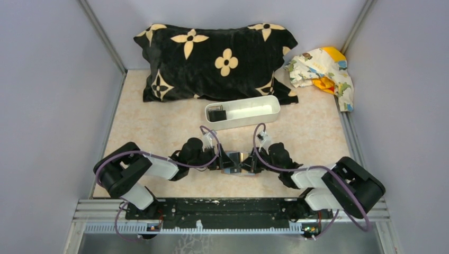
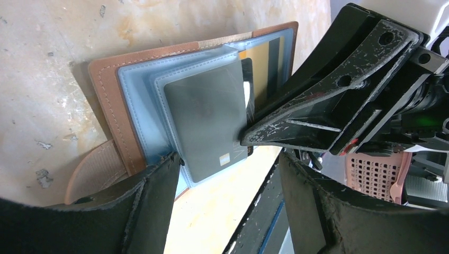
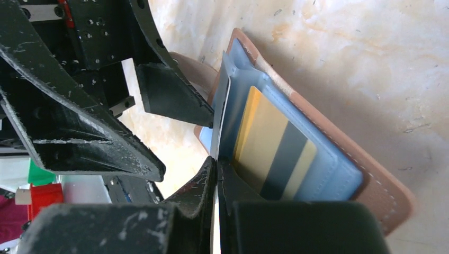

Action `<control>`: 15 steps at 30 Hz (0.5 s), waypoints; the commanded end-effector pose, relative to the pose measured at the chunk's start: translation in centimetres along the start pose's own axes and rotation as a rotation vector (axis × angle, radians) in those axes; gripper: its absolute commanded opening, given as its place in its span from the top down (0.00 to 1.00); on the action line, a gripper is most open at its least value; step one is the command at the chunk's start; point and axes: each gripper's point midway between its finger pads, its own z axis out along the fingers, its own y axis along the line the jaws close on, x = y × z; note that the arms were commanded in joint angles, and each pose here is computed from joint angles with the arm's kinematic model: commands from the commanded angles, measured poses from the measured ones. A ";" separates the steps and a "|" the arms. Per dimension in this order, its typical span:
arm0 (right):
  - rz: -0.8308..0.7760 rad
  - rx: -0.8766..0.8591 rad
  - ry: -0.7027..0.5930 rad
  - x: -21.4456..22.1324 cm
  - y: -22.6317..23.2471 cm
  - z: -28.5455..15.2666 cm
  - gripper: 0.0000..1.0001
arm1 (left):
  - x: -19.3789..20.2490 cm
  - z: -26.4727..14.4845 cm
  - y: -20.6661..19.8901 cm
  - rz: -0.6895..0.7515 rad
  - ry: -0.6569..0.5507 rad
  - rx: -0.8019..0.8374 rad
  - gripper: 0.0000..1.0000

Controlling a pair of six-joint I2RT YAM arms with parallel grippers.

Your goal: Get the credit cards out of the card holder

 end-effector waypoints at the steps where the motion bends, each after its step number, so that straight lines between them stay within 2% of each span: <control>1: -0.044 -0.065 -0.045 -1.5 2.0 -0.4 1.00 | 0.1 0.3 -0.4 -0.004 0.011 0.013 0.25; 13: -0.045 -0.009 -0.053 -1.2 0.7 -1.5 1.00 | 0.2 0.3 -0.4 -0.015 0.012 0.016 0.25; 15: -0.047 0.010 -0.050 -1.1 0.2 -1.7 0.97 | 0.2 0.3 -0.4 -0.017 0.014 0.017 0.25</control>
